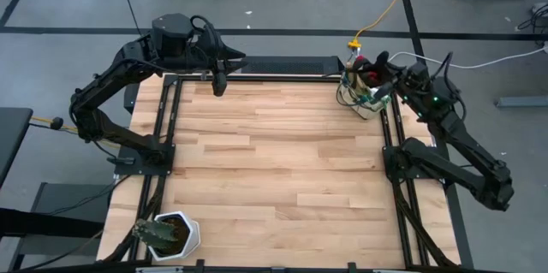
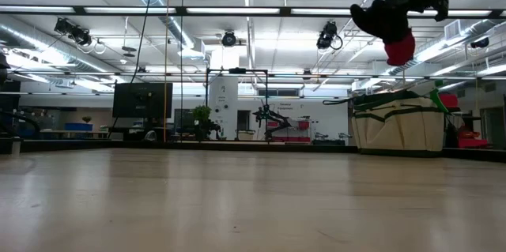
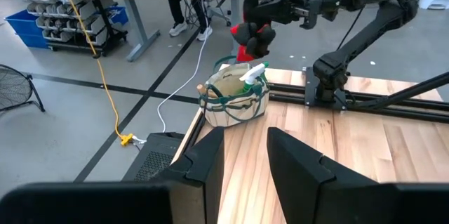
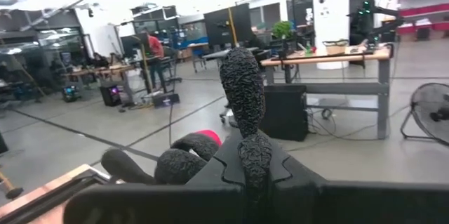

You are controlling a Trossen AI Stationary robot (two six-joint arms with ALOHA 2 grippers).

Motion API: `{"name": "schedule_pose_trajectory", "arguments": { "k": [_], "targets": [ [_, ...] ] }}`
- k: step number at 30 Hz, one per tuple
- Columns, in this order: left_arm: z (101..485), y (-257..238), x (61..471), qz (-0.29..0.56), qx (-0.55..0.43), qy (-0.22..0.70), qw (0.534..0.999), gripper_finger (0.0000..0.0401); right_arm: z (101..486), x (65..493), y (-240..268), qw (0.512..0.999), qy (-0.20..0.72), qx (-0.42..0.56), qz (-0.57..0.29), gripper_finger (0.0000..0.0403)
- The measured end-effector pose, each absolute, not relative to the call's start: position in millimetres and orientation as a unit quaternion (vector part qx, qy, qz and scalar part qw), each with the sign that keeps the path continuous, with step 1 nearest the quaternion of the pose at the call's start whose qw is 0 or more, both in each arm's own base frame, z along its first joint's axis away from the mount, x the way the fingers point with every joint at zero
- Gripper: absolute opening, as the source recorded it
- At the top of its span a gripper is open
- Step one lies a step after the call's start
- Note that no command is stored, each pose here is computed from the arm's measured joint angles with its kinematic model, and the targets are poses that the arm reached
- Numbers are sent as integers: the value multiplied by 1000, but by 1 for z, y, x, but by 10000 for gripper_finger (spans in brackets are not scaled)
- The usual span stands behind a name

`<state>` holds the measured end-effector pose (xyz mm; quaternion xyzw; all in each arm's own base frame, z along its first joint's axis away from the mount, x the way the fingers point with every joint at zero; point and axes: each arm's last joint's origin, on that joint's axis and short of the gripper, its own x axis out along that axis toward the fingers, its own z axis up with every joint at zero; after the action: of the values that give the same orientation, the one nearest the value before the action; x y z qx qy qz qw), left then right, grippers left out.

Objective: Pick & Place Garden tools in Gardening bag
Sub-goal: Put the red gloves scissors into the gardening bag

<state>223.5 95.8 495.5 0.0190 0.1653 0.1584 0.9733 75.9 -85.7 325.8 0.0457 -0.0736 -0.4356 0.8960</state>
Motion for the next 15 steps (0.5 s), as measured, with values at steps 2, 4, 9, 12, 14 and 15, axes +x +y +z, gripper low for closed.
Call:
{"name": "schedule_pose_trajectory", "arguments": {
  "k": [2,4,9,12,14,15],
  "targets": [
    [495,96,224,158,19,165,973,115,325,76,-88,893,-69,47,-443,0],
    [495,96,224,158,19,166,973,115,324,77,-92,889,-63,49,-451,0],
    [495,96,224,158,19,166,973,115,320,78,-103,877,-49,49,-475,0],
    [495,96,224,158,19,166,973,115,320,79,-109,872,-45,46,-486,0],
    [495,96,224,158,19,166,973,115,319,80,-112,871,-43,47,-488,0],
    [495,96,224,158,19,166,973,115,318,81,-113,870,-42,46,-488,0]
  ]
}}
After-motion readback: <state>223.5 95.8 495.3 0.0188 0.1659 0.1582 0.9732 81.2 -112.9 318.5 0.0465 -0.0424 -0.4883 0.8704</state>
